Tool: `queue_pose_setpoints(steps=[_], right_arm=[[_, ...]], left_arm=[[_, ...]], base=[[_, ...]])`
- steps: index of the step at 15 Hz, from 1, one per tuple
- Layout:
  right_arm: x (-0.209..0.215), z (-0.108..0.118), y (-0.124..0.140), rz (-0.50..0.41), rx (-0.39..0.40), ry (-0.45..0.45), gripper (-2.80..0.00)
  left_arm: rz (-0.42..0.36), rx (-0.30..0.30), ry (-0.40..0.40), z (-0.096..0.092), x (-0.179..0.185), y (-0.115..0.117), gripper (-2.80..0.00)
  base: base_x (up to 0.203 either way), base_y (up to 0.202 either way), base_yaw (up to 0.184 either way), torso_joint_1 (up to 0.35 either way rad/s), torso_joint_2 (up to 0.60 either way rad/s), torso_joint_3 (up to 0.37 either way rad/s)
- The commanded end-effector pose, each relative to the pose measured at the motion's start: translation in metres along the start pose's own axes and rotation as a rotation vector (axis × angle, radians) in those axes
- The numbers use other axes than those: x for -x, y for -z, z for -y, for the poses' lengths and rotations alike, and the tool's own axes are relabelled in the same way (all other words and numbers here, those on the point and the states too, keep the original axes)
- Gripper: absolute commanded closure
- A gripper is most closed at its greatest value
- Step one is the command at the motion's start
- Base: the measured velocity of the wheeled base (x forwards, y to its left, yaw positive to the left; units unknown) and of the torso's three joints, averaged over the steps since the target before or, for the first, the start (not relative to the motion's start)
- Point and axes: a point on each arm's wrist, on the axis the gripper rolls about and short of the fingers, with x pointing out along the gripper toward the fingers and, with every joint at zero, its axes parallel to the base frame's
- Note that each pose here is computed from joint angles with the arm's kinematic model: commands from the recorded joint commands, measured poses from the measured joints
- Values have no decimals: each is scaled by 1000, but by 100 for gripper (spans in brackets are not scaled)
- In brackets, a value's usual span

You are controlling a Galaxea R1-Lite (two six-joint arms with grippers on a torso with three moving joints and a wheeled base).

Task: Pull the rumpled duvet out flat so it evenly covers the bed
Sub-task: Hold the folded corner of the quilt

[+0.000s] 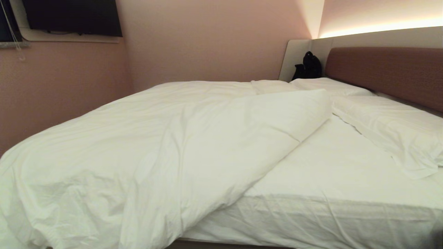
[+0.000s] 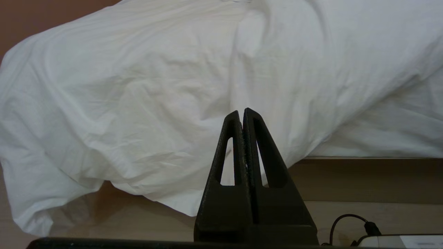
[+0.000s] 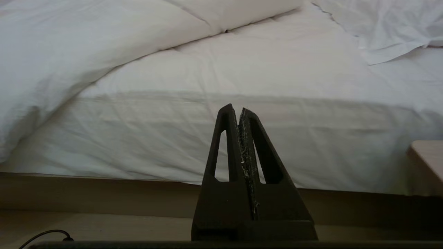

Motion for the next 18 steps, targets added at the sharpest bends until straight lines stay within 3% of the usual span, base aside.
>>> queue_pose_setpoints(steps=[1,4,14,18], right_arm=[[0,0,0,0,0,0,0],[0,0,0,0,0,0,0],[0,0,0,0,0,0,0],[0,0,0,0,0,0,0]], left_arm=[[0,-1,1,0,0,0,0],[0,-1,1,0,0,0,0],[1,-1,4,0,0,0,0],[0,28,-2,0,0,0,0]], base=[[0,-193,1,2,5,5],[0,-137,0,4,3,4],[0,0,0,0,0,0],[0,0,0,0,0,0]])
